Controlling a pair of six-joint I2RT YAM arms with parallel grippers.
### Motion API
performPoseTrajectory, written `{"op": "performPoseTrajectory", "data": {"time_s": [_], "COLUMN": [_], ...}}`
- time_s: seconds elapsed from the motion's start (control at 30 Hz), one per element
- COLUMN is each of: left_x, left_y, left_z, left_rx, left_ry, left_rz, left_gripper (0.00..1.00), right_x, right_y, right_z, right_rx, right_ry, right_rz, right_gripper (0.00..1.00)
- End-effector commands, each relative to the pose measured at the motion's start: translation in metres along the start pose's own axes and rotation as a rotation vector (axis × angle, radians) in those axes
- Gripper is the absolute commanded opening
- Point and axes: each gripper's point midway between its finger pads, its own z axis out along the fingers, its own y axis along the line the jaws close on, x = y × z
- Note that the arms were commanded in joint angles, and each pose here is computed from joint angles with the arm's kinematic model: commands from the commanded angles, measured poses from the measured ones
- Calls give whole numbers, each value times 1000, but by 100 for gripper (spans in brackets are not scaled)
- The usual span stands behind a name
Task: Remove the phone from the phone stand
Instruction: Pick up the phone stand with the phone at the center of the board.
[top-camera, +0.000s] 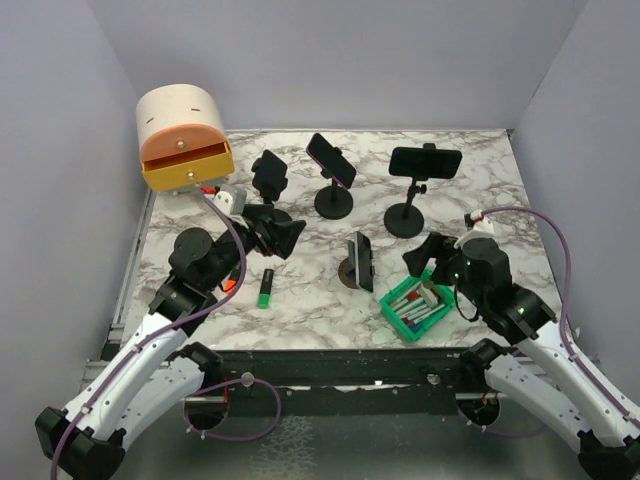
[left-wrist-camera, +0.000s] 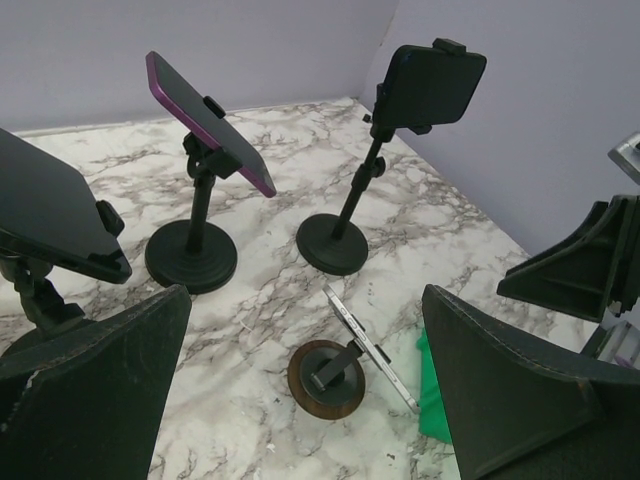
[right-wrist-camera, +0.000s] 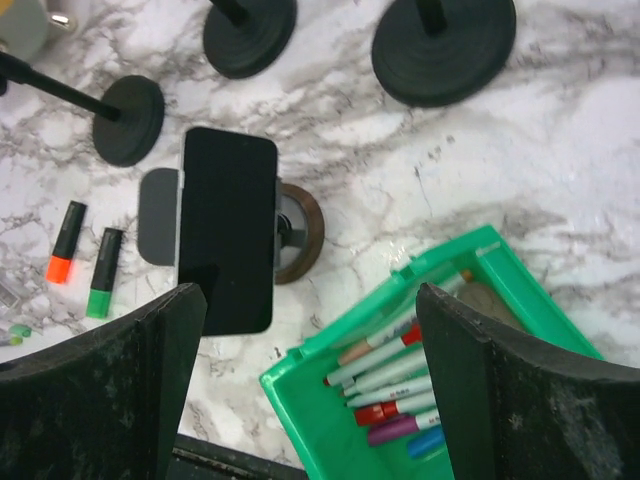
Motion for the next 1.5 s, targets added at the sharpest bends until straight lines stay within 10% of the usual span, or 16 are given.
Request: {"op": "performPoseTrajectory", "data": {"time_s": [0.0, 1.47], "left_x": [6, 186], "left_y": [-1, -46], "left_z": [2, 102], "left_rx": [9, 15], "left_ry": [17, 607], "left_rz": [-13, -255], "left_gripper": [99, 72], "right_x": [38, 34], "right_y": [-27, 29], "right_z": [-3, 27], "right_rx": [108, -118], "right_ry": [89, 136], "right_rz": [112, 98], "right_gripper": [90, 84]}}
